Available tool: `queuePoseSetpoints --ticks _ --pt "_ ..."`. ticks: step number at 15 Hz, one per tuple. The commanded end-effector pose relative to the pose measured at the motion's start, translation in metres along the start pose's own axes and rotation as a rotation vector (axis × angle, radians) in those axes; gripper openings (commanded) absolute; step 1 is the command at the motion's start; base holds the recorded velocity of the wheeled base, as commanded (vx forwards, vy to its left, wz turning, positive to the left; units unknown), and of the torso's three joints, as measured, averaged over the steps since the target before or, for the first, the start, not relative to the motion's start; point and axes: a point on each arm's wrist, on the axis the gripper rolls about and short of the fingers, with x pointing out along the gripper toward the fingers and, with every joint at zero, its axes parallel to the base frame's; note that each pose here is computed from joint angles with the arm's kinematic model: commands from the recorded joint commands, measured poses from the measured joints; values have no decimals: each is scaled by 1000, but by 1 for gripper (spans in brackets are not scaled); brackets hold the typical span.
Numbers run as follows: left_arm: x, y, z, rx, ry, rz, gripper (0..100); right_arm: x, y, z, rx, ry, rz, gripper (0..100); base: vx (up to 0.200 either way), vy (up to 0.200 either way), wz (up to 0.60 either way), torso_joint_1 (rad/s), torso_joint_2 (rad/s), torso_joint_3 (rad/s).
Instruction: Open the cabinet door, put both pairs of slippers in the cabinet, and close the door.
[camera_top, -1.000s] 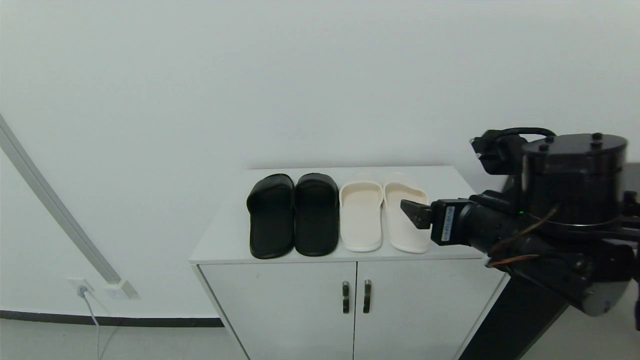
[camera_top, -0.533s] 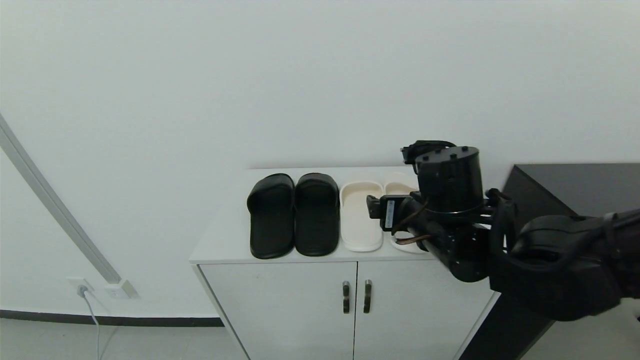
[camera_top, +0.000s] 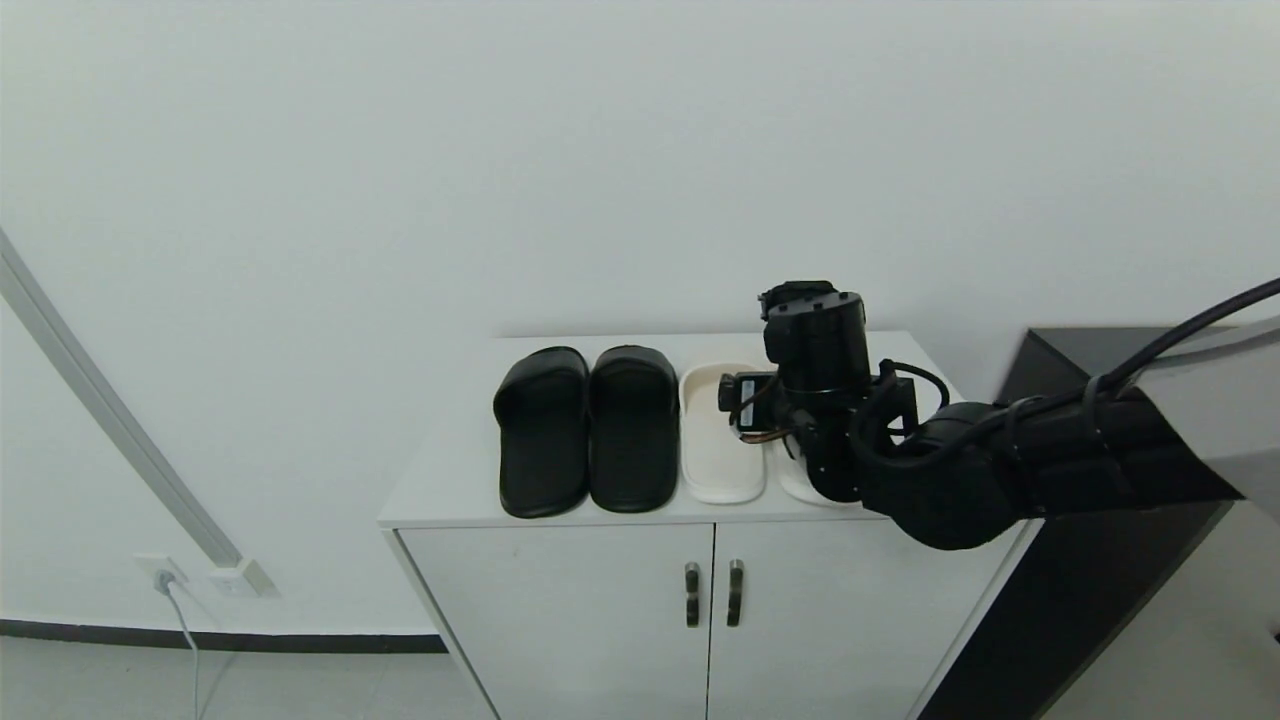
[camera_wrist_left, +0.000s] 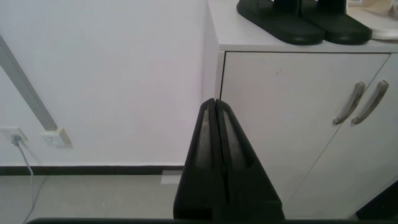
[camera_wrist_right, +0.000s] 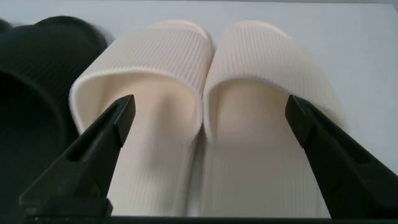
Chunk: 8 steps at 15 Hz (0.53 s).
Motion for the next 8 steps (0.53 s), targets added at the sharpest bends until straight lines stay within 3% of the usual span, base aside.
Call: queuePoseSetpoints --ticks 1,8 --pt "0 0 0 -2 1 1 0 17 4 -7 -9 4 -16 100 0 0 0 0 0 0" --pt "0 0 0 0 1 1 0 44 -1 -12 -10 -3 -51 100 0 0 0 0 0 0"
